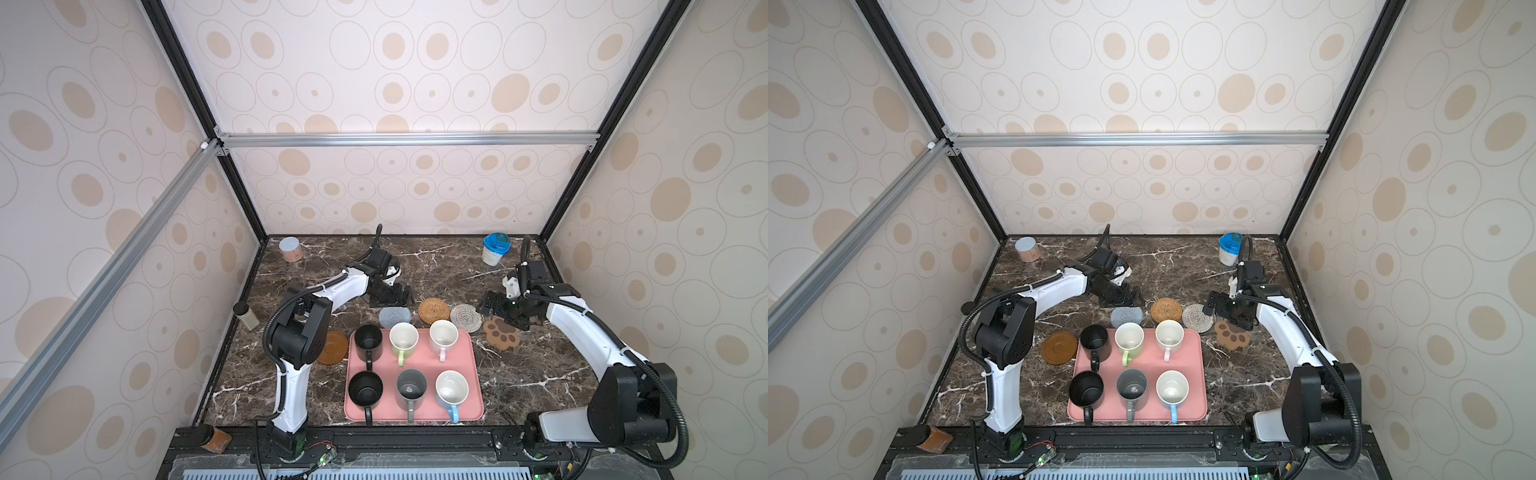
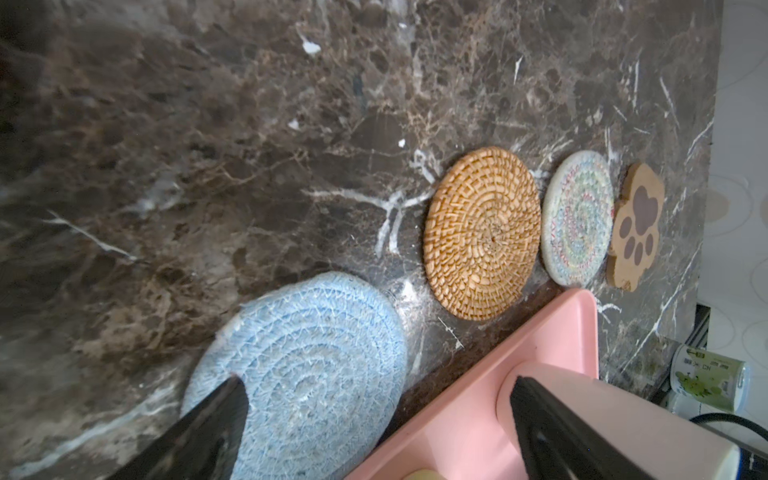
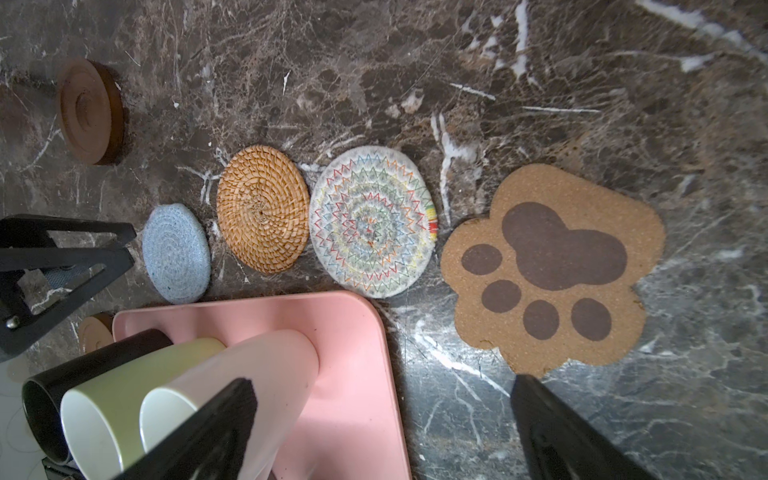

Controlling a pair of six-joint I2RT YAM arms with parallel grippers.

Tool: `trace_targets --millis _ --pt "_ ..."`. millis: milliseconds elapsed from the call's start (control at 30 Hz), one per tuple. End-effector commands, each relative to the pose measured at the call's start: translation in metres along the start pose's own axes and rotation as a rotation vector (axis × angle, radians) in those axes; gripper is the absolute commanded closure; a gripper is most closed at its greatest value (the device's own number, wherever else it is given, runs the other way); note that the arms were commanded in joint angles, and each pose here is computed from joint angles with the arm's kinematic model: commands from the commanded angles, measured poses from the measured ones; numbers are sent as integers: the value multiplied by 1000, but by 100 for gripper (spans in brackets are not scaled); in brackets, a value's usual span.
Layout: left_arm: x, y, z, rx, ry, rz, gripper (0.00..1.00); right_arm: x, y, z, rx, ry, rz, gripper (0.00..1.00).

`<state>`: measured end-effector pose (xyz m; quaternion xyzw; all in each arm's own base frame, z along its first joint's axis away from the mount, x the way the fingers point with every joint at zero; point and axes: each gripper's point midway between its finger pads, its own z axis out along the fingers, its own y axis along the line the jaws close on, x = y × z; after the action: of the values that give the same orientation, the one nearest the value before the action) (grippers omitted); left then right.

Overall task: Place cups on coasters
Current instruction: Move the coaster to the top-center of the table.

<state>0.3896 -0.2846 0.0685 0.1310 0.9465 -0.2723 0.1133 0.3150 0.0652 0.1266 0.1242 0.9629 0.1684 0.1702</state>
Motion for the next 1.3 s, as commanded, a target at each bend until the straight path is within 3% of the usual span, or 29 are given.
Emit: trace_targets --millis 0,300,833,1267 --pt "11 -5 7 20 62 40 0 2 3 -2 -3 17 -9 0" --pt "17 15 38 -21 103 21 0 10 -2 1 11 33 2 0" --pt "-92 20 92 -42 -89 -48 0 6 1 -6 6 13 11 0" --pt "-117 41 90 -127 -152 -76 0 8 1 -7 2 10 15 0"
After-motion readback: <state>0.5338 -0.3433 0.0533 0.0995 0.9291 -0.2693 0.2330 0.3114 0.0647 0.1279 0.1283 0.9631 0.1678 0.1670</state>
